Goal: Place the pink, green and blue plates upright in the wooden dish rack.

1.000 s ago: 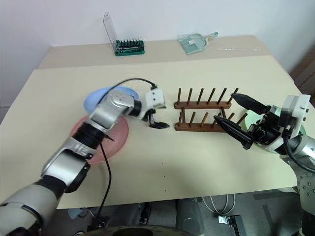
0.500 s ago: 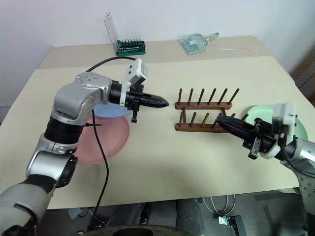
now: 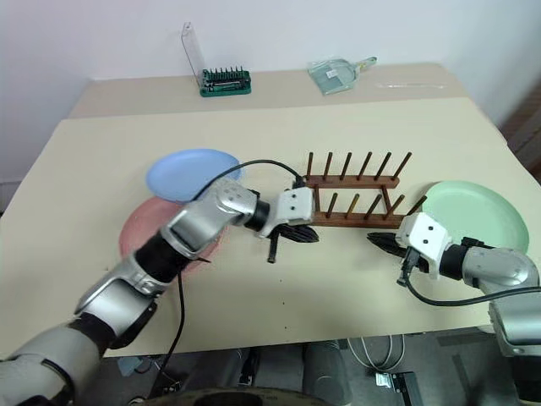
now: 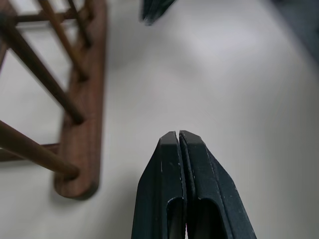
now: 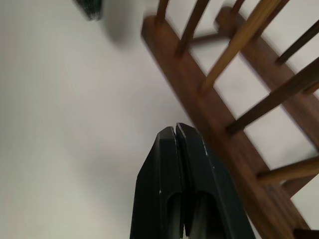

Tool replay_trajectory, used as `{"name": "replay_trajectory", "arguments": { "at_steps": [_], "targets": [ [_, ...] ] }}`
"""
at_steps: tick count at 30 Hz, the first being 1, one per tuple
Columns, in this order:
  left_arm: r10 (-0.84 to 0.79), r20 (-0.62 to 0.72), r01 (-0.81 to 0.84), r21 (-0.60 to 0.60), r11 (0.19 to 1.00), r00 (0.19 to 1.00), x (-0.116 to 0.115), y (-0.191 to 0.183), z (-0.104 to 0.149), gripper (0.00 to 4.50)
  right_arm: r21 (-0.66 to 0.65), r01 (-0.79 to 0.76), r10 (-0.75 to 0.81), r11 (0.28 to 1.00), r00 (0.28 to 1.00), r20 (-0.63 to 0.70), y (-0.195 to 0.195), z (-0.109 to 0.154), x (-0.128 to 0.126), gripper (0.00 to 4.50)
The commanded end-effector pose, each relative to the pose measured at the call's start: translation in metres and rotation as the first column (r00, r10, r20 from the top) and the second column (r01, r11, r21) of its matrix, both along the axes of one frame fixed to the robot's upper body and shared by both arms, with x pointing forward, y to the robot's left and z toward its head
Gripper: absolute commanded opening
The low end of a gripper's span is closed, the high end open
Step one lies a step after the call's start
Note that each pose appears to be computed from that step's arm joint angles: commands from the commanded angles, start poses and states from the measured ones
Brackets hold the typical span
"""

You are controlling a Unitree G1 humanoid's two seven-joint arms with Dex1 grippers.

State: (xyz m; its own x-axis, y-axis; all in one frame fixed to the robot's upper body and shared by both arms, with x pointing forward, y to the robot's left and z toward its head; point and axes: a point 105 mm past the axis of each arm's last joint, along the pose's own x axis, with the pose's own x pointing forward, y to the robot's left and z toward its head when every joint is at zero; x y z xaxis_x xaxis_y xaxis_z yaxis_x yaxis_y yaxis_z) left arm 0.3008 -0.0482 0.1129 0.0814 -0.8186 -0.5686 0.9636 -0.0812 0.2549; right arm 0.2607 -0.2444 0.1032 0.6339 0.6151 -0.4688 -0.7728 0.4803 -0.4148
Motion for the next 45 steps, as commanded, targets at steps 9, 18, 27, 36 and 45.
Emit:
{"name": "replay_trajectory", "arguments": {
  "at_steps": [9, 18, 27, 36, 45],
  "targets": [
    [0.14, 0.182, -0.147, 0.021, 0.989, 0.973, 0.028, -0.003, -0.007, 0.03, -0.212, 0.077, -0.056, 0.974, 0.993, 0.101, -0.026, -0.01, 0.036, 0.0],
    [0.266, 0.274, -0.28, 0.012, 0.96, 0.924, 0.066, 0.004, -0.006, 0.03, -0.301, 0.083, -0.013, 0.95, 0.973, 0.228, -0.021, -0.002, 0.083, 0.0],
    [0.322, 0.296, -0.329, -0.027, 0.944, 0.899, 0.095, 0.011, 0.01, 0.03, -0.317, 0.057, 0.032, 0.947, 0.963, 0.268, -0.011, 0.002, 0.108, 0.0],
    [0.322, 0.282, -0.324, -0.041, 0.945, 0.904, 0.096, 0.011, 0.012, 0.03, -0.318, 0.078, 0.021, 0.945, 0.954, 0.298, -0.017, 0.007, 0.115, 0.0],
    [0.135, -0.137, -0.164, -0.235, 0.958, 0.981, 0.044, 0.011, 0.061, 0.03, 0.04, -0.047, 0.036, 0.998, 0.971, 0.234, 0.008, 0.049, 0.085, 0.0]
  ]
}}
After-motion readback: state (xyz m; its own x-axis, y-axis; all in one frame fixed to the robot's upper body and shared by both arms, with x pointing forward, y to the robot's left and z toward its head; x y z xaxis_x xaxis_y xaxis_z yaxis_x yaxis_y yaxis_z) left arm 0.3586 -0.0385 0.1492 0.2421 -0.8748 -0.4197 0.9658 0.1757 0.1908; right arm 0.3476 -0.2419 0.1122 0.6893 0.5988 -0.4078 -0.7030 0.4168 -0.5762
